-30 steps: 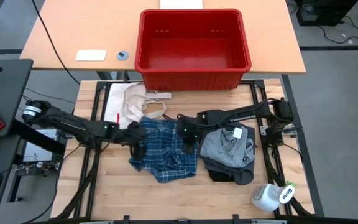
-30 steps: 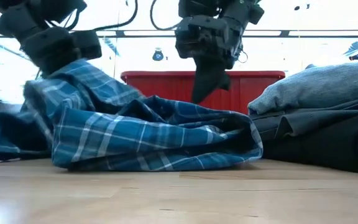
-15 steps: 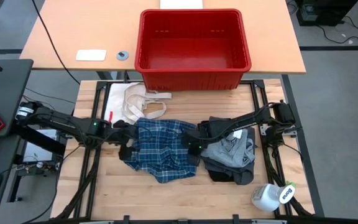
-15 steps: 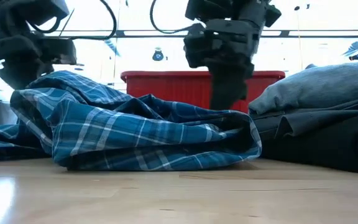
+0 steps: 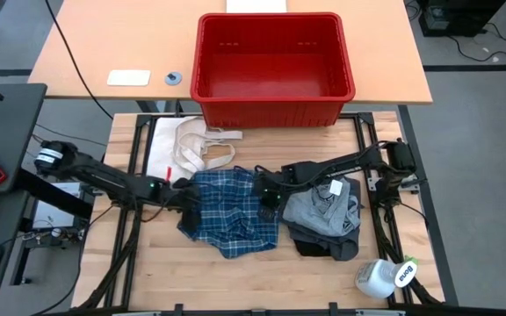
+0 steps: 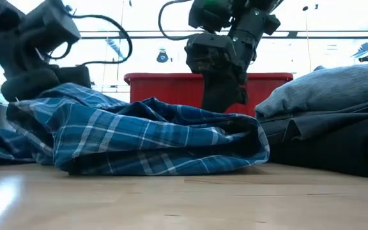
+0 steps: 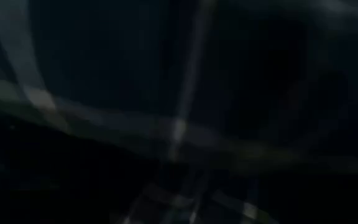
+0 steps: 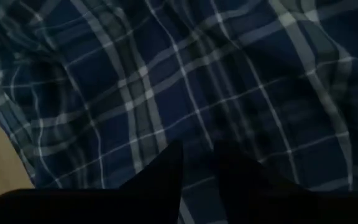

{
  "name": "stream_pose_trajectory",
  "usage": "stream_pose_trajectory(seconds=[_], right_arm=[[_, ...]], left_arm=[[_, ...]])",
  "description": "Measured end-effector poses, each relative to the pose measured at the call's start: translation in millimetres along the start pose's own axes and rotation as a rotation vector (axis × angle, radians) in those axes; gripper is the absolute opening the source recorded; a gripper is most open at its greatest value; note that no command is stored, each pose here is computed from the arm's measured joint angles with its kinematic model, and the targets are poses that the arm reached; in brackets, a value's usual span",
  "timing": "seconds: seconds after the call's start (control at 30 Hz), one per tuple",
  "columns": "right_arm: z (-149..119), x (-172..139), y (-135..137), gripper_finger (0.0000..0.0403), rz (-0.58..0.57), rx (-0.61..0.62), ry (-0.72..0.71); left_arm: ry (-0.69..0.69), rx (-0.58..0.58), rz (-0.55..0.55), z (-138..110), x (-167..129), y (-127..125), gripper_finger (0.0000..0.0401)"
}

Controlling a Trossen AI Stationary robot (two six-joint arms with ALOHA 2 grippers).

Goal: Fold Laundry from Bin
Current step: Stack the folded blue checkered pants on top of the folded gray shirt

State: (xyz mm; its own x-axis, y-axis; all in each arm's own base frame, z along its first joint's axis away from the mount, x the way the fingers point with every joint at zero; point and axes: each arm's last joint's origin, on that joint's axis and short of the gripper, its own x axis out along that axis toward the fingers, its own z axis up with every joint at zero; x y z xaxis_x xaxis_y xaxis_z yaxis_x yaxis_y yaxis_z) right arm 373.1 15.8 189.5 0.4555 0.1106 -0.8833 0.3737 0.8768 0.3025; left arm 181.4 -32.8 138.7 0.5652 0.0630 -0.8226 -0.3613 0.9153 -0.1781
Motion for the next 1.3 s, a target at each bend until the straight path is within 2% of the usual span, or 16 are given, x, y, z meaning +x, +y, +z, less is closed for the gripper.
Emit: stream_pose_trajectory(seconds=[0.13,0.27,0.4,0.47,0.63,0.73,0.8,1.03,1.2,1.3], right_arm=[[2.0,10.5,6.1,0.0099,0.014,-0.07,-0.046],[9.5,36.2,9.4,0.0099,0.08,-0.098,-0.115],[5.6,73.1,2.5,0.0099,0.089,-0.093,-0.087],[8.6,79.7,2.3,0.0099,0.107,-0.093,-0.099],[21.5,88.8,9.0,0.0099,0.197,-0.126,-0.249],[31.8,83.2,14.7,0.0099,0.219,-0.155,-0.387],[37.0,78.8,15.8,0.0099,0.228,-0.159,-0.416],[50.9,57.2,25.2,0.0096,0.31,-0.141,-0.325],[54.5,3.9,38.8,0.0075,0.231,-0.166,-0.335],[51.6,-35.2,41.9,0.0063,0.198,-0.16,-0.358]], left_arm=[[-0.033,0.002,-0.01,-0.5,16.8,-2.7,0.0388],[-0.058,0.012,-0.066,3.2,29.6,-9.1,0.0388],[-0.128,-0.055,-0.149,10.2,37.0,-16.2,0.0388],[-0.17,-0.087,-0.194,14.0,39.5,-19.7,0.0388],[-0.27,-0.123,-0.278,21.8,47.0,-26.9,0.0388],[-0.306,-0.156,-0.311,24.7,51.2,-28.6,0.0388],[-0.359,-0.192,-0.354,30.4,49.1,-30.0,0.0388],[-0.472,-0.229,-0.408,54.5,36.0,-28.8,0.0388],[-0.62,-0.243,-0.484,70.5,18.9,-32.5,0.0388],[-0.719,-0.244,-0.535,90.1,7.0,-39.3,0.0388]])
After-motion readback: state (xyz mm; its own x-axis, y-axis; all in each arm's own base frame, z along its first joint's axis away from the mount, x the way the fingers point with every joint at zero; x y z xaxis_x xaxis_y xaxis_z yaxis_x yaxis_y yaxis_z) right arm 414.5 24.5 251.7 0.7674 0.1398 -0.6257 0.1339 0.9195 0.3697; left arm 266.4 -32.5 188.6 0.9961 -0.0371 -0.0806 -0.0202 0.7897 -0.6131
